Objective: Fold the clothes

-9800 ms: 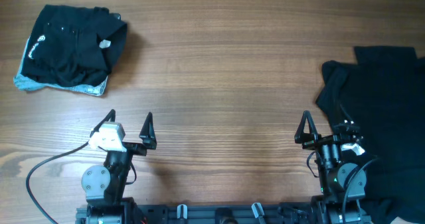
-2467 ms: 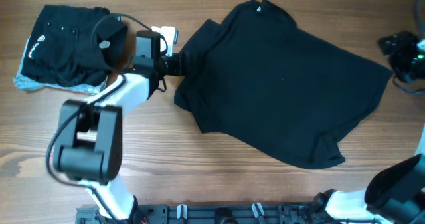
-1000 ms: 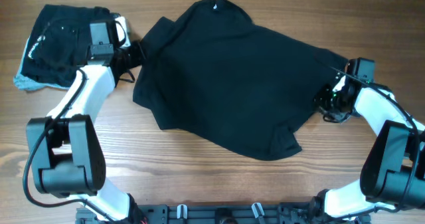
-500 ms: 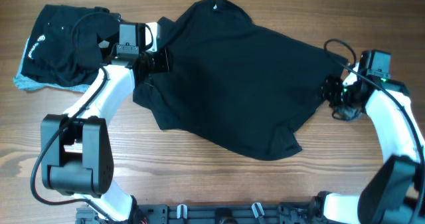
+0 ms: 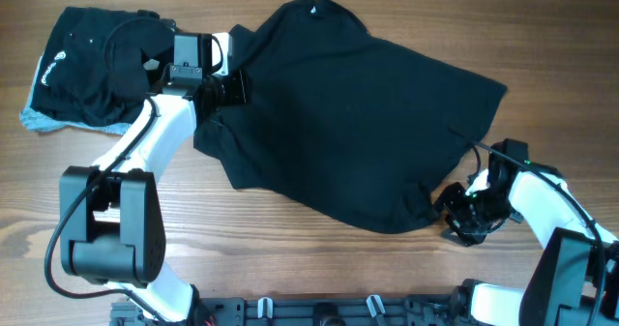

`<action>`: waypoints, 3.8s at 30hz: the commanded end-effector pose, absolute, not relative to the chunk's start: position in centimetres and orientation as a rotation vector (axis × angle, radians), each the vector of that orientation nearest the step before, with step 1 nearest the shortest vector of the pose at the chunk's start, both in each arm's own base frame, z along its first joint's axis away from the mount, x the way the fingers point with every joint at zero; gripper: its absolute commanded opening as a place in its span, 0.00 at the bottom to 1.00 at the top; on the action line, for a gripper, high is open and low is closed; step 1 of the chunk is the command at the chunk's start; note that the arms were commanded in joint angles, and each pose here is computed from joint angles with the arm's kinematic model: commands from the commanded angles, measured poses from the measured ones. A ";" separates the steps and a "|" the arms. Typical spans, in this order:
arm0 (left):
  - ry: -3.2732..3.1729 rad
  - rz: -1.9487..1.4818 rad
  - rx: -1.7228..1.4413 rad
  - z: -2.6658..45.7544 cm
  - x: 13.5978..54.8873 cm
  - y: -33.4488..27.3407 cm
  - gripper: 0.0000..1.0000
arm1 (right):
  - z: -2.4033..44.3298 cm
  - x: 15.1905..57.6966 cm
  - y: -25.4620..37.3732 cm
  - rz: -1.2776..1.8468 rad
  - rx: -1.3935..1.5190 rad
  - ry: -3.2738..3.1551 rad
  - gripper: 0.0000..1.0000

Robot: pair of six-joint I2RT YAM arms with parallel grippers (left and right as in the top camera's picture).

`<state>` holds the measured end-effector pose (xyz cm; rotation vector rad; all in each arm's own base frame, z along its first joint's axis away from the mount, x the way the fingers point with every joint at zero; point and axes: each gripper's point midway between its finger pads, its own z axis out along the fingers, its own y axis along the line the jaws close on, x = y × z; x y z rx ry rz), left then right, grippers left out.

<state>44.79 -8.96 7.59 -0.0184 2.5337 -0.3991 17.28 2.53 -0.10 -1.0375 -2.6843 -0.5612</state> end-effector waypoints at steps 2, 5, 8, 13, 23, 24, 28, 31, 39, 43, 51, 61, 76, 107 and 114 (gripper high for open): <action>2.499 -0.372 0.004 8.8 45.4 -8.7 0.53 | -0.1 19.4 2.6 -0.642 -1.027 -2.767 0.35; 2.499 -0.348 -0.002 8.8 45.4 -8.4 0.53 | 0.1 19.8 2.5 -0.648 -0.994 -2.796 0.12; 2.499 -0.348 -0.003 8.8 45.4 -8.4 0.53 | 1.5 18.9 1.4 -0.519 -1.001 -2.770 0.05; 2.499 -0.349 -0.003 8.8 45.5 -8.4 0.54 | 5.5 16.6 0.4 -0.330 -1.210 -2.631 0.04; 2.479 -0.350 0.000 9.7 45.5 -8.4 0.60 | 6.2 16.2 0.8 -0.358 -1.225 -2.628 0.40; 2.479 -0.350 0.000 9.8 45.4 -8.4 0.60 | 6.1 18.5 0.7 -0.443 -1.197 -2.728 0.43; 2.613 -0.342 -0.016 7.9 42.8 -8.1 0.53 | 7.2 27.4 -0.7 -0.666 -1.177 -3.101 0.38; 2.687 -0.335 -0.022 6.6 41.4 -8.0 0.40 | 7.1 31.5 -1.7 -0.748 -1.300 -3.160 0.13; 2.697 -0.335 -0.023 6.4 41.2 -8.0 0.40 | -1.8 31.3 -2.7 -0.561 -1.364 -2.959 0.52; 2.699 -0.335 -0.024 6.4 41.2 -7.9 0.41 | -2.5 30.9 -3.3 -0.482 -1.341 -2.975 0.42; 2.669 -0.354 -0.016 6.8 41.8 -8.2 0.52 | -1.7 32.6 -13.4 -0.082 -1.760 -3.067 0.04; 2.602 -0.513 0.210 7.8 41.7 -12.9 0.62 | 8.4 40.7 -10.7 -0.638 -1.274 -3.471 0.42; 2.788 0.089 -0.265 -3.3 42.4 -1.8 0.04 | 11.6 32.1 -4.5 -0.816 -1.066 -3.230 0.46; 2.470 -0.295 -0.424 13.7 42.4 -0.2 0.53 | 1.9 35.3 -4.3 -0.631 -0.794 -3.343 0.23; 2.509 -0.309 -0.328 13.6 41.7 -2.6 0.53 | 0.3 34.2 -0.9 -0.576 -0.689 -3.249 0.46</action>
